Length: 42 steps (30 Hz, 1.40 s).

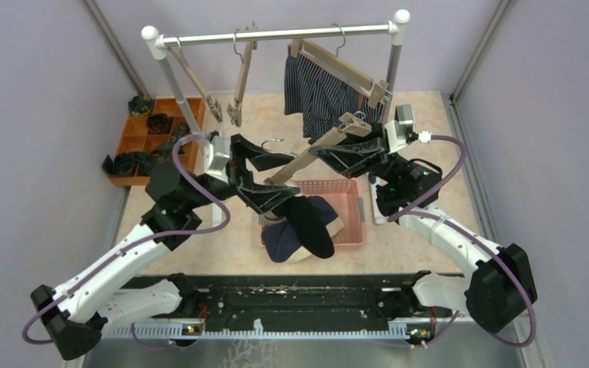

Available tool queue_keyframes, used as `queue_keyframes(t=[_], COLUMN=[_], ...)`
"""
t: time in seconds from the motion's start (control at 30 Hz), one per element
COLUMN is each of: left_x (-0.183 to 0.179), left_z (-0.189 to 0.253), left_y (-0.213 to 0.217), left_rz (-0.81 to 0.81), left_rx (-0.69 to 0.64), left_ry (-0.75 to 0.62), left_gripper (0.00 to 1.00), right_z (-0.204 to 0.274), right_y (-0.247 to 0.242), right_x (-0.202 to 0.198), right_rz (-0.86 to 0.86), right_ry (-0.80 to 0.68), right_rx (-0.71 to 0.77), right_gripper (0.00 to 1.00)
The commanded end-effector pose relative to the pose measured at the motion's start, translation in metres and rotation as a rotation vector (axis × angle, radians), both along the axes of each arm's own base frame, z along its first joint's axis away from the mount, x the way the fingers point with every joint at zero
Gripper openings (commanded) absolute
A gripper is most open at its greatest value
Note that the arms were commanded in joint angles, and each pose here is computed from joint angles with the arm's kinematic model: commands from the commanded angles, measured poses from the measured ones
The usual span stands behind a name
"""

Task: Remove the underwear clipped to the hanger
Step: Remove the underwear from the hanger.

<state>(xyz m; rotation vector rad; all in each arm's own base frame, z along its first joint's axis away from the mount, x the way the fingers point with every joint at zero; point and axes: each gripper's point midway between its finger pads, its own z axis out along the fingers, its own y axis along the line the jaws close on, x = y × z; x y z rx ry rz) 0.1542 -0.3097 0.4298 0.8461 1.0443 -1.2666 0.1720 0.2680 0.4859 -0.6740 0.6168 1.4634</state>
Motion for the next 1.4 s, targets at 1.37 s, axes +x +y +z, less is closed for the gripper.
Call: queue_keyframes(t=[1.37], left_x=[0.032], left_z=[-0.027], left_y=[0.035], left_rz=[0.311], left_rx=[0.072], left_ry=[-0.081], left_gripper=[0.44], right_z=[0.048], right_y=[-0.034], right_x=[-0.004], right_rz=[-0.104], right_ry=[-0.053], right_rx=[0.213], right_gripper=[0.00])
